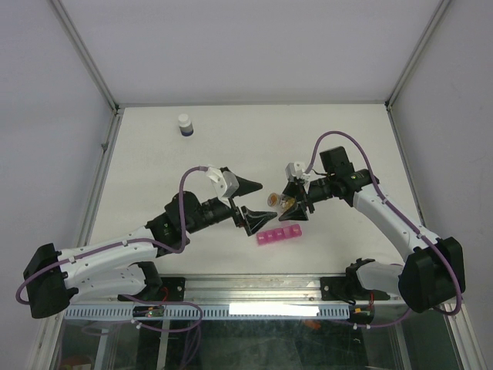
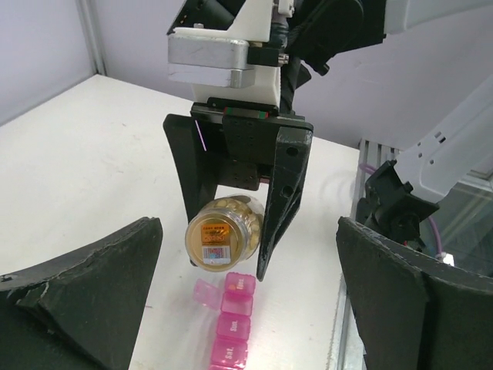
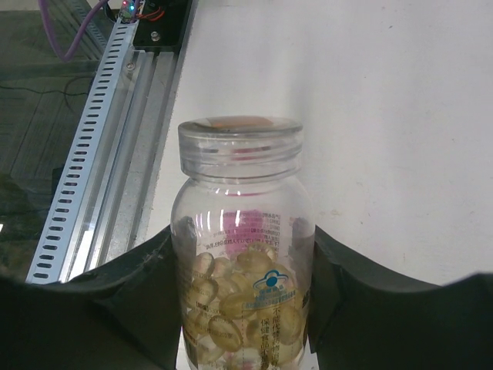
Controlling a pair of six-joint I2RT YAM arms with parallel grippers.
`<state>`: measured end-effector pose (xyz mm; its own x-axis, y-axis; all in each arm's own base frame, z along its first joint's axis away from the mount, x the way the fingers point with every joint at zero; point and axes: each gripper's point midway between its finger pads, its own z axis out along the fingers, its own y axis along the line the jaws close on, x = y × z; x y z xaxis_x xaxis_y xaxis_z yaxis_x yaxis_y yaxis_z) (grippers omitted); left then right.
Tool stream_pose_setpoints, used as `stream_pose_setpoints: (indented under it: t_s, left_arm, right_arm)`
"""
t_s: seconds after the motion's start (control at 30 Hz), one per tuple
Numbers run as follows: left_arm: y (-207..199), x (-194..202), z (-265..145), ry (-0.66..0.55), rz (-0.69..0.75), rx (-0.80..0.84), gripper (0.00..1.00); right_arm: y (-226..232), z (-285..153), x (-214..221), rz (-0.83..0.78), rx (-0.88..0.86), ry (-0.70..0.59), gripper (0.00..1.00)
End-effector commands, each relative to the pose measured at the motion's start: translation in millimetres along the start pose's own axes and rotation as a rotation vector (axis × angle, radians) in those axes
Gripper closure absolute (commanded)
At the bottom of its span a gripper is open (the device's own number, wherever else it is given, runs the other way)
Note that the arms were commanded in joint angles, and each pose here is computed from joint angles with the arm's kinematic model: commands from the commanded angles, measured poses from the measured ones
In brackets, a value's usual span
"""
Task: Sort the pills into containers
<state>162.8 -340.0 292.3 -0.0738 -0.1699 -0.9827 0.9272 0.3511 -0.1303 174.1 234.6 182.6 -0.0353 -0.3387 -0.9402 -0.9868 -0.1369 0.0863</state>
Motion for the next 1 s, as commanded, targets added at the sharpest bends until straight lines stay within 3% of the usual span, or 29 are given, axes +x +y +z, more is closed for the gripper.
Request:
stream_pose_setpoints:
  t_s: [0.0,0.4,0.63,0.97]
  left_arm:
    - [-7,-28,0,-0.079,0.12,0.111,0.01]
    - [0,-24,-2,-0.074,0.138,0.249,0.01]
    - [12,-11,14,-0.008,0.167,0.229,0.02]
    - [14,12,25,0.062,0.135,0.261,0.12]
  right_arm:
    - [0,-3,-25,-0.105,-0.011,-0.051,1.0]
    - [1,-3,-25,-0.118,-0.017,-0.05,1.0]
    - [2,-3,-24,-0.117,-0.02,-0.052,1.0]
    - [2,-3,-25,-0.119,-0.021,-0.053,1.0]
